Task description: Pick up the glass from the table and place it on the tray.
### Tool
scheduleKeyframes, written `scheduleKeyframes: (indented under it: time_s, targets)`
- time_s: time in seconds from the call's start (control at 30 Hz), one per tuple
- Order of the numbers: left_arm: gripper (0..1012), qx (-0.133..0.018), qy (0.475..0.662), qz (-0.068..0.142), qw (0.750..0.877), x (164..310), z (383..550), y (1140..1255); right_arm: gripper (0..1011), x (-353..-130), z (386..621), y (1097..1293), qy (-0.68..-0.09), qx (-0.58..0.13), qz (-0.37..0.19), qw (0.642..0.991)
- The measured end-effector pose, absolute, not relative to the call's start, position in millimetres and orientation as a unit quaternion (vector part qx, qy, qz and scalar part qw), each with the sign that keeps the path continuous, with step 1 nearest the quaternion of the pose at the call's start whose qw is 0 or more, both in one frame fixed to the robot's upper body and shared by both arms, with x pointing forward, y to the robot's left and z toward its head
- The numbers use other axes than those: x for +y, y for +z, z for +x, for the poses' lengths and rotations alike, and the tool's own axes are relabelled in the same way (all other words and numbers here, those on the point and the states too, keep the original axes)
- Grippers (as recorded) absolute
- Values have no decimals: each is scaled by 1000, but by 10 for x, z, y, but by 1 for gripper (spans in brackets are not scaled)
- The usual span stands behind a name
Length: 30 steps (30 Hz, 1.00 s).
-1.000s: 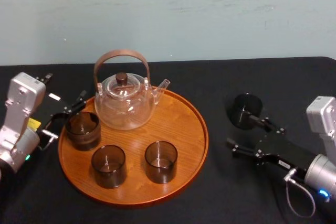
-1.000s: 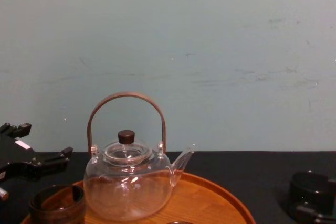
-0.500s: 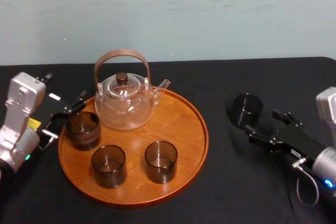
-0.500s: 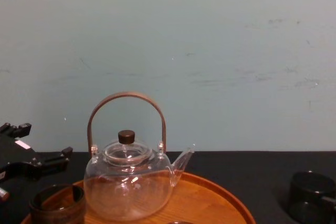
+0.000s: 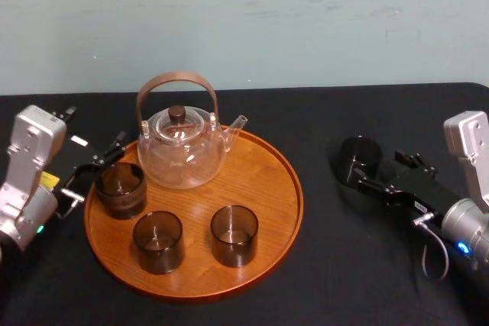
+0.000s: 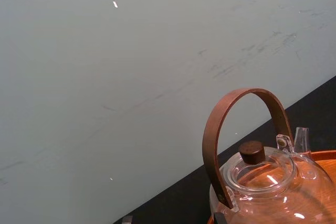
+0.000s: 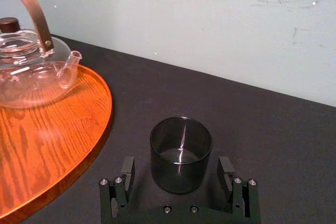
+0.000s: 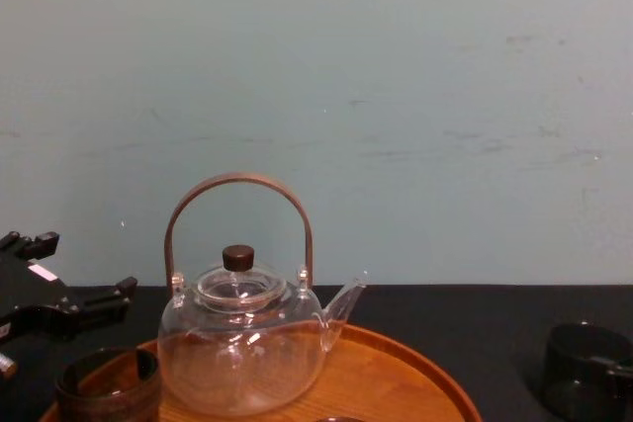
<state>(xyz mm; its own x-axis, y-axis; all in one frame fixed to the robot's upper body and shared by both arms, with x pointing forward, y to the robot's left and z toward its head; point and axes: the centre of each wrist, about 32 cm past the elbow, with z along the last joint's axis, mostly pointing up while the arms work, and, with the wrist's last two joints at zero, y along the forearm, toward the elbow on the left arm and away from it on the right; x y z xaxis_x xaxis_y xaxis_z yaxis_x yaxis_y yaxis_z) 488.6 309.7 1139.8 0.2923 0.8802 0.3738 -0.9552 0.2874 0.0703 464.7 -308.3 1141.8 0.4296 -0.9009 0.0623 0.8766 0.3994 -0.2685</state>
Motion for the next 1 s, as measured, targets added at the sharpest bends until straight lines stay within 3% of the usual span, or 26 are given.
scheduleKeyframes:
  time_s: [1.0]
  targets:
    - [1001,-132,580,141,791,3097,4886,11398,1003,-2919,5087,11380,-534,73,-147,830]
